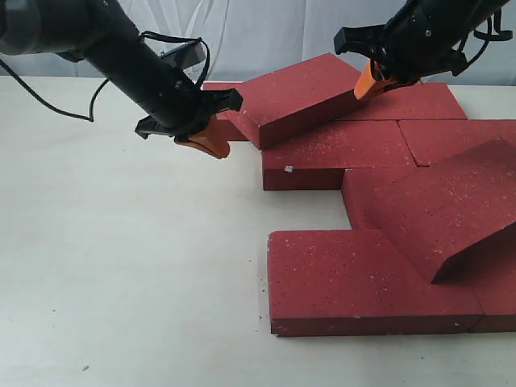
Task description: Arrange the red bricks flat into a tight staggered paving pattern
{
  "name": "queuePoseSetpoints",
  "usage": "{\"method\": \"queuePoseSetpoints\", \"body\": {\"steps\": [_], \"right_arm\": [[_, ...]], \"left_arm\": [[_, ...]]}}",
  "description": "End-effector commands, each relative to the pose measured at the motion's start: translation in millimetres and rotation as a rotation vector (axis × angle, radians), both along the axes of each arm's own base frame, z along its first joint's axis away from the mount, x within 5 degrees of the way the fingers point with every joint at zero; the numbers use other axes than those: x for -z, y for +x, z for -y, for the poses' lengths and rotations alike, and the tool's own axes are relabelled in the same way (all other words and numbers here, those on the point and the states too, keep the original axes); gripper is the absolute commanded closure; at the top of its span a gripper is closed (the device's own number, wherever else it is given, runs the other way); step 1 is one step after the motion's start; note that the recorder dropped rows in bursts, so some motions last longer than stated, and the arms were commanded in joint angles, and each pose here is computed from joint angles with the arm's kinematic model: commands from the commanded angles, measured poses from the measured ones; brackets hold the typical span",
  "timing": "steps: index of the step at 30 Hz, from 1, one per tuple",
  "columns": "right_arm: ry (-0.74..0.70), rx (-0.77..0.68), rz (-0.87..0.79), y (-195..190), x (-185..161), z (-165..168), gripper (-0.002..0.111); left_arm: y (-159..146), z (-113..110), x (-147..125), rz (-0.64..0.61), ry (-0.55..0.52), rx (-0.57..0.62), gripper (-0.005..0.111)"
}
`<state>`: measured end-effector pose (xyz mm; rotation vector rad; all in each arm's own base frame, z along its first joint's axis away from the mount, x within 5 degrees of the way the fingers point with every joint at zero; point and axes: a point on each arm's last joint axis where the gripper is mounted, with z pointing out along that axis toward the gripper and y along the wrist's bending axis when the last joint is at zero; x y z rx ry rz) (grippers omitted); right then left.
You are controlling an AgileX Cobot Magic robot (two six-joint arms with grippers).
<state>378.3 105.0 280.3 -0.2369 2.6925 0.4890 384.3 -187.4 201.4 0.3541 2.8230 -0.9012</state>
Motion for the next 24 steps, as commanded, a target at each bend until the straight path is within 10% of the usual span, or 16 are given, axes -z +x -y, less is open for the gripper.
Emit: {"method": "queuePoseSetpoints", "body": {"steps": [1,12,24], "right_arm": [[-0.042,-0.014,-0.031,-2,2,4,0.109],[-0.077,-0.004,-0.108,-9,1,15,0.109],[-0.093,0.253,-0.159,-4,1,123,0.109]], "left_arm": [[-25,15,-18,0.045,0.027,0.077,0.107],[-79,71,-45,0.23,0.133,0.336,0.107],[-119,113,-46,0.312,0.172,0.515,0.107]]}}
